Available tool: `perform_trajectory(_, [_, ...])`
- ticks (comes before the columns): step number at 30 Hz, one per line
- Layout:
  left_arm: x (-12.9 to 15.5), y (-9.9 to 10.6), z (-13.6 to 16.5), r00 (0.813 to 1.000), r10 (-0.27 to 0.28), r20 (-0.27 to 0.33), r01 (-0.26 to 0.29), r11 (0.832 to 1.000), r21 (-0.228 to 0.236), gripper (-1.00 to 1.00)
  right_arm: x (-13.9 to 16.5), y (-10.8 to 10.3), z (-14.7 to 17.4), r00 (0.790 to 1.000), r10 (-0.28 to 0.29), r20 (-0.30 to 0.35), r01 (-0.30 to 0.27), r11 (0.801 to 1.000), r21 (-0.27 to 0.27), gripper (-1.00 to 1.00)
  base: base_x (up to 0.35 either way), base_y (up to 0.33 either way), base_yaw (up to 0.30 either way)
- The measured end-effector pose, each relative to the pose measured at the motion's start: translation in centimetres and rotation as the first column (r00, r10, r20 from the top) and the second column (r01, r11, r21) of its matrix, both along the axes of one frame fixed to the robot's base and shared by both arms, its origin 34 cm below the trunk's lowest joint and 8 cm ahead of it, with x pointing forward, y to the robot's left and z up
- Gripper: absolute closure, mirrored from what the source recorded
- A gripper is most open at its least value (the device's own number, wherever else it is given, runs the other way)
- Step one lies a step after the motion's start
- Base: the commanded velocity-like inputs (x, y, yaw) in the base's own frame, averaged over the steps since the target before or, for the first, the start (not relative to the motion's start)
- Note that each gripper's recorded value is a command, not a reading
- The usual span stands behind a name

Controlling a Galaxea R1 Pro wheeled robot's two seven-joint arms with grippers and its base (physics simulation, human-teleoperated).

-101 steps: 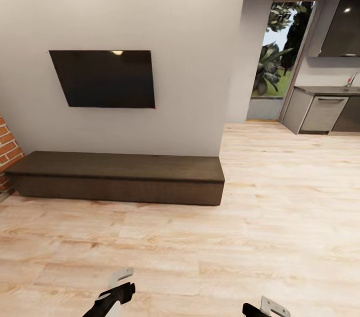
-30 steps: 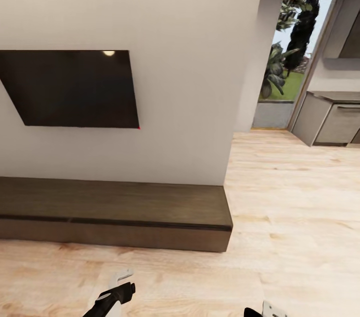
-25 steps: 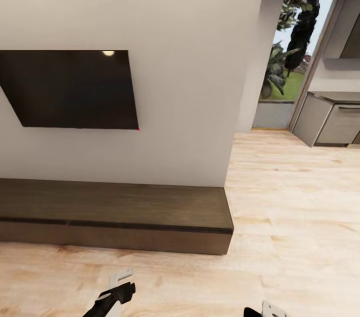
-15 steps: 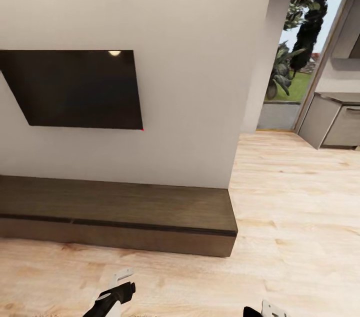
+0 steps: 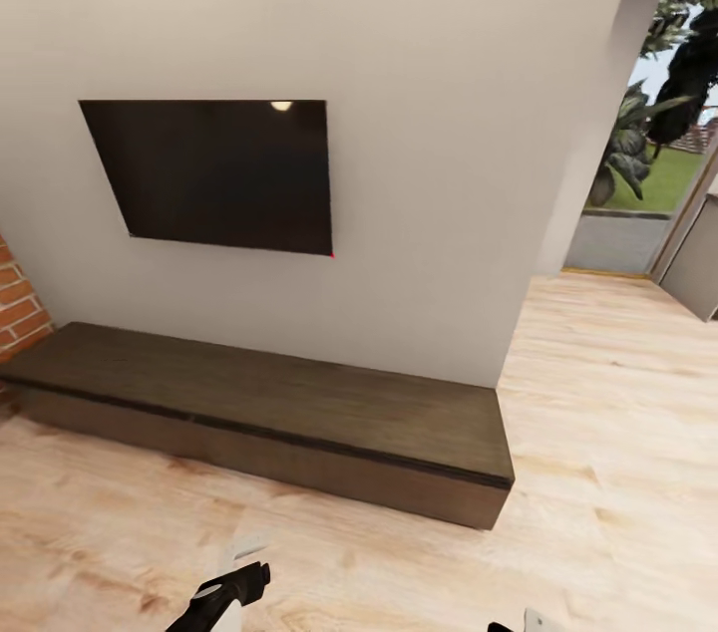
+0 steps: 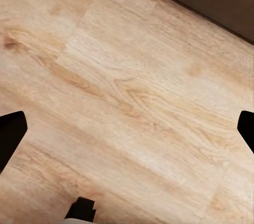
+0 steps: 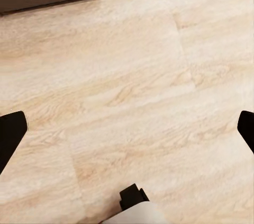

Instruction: Place each of the two pumpkins and all three candles from the living room inside a cabinet in the living room (use any cabinet), then make sure every cabinet is closed, and position the cauldron so it is next to a table in the living room.

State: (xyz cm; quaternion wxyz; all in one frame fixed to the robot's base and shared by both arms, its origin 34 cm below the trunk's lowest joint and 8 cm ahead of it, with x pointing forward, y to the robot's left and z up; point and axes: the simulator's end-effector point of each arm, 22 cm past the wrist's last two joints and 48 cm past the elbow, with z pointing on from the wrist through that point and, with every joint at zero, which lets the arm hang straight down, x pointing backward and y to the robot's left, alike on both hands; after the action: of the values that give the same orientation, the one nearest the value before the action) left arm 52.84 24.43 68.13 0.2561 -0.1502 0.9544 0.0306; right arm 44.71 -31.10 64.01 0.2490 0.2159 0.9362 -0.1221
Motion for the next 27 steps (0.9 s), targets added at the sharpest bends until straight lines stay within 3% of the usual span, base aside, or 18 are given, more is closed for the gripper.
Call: perform_trajectory(27, [0.09, 0.17, 0.04, 1.0, 0.008, 0.005, -0.008, 1.0, -0.001, -1.0, 0.03, 0.09, 0.0, 1.0, 0.023, -0.002, -0.023, 1.0, -0.006, -1.0, 0.0, 0.0, 0.294])
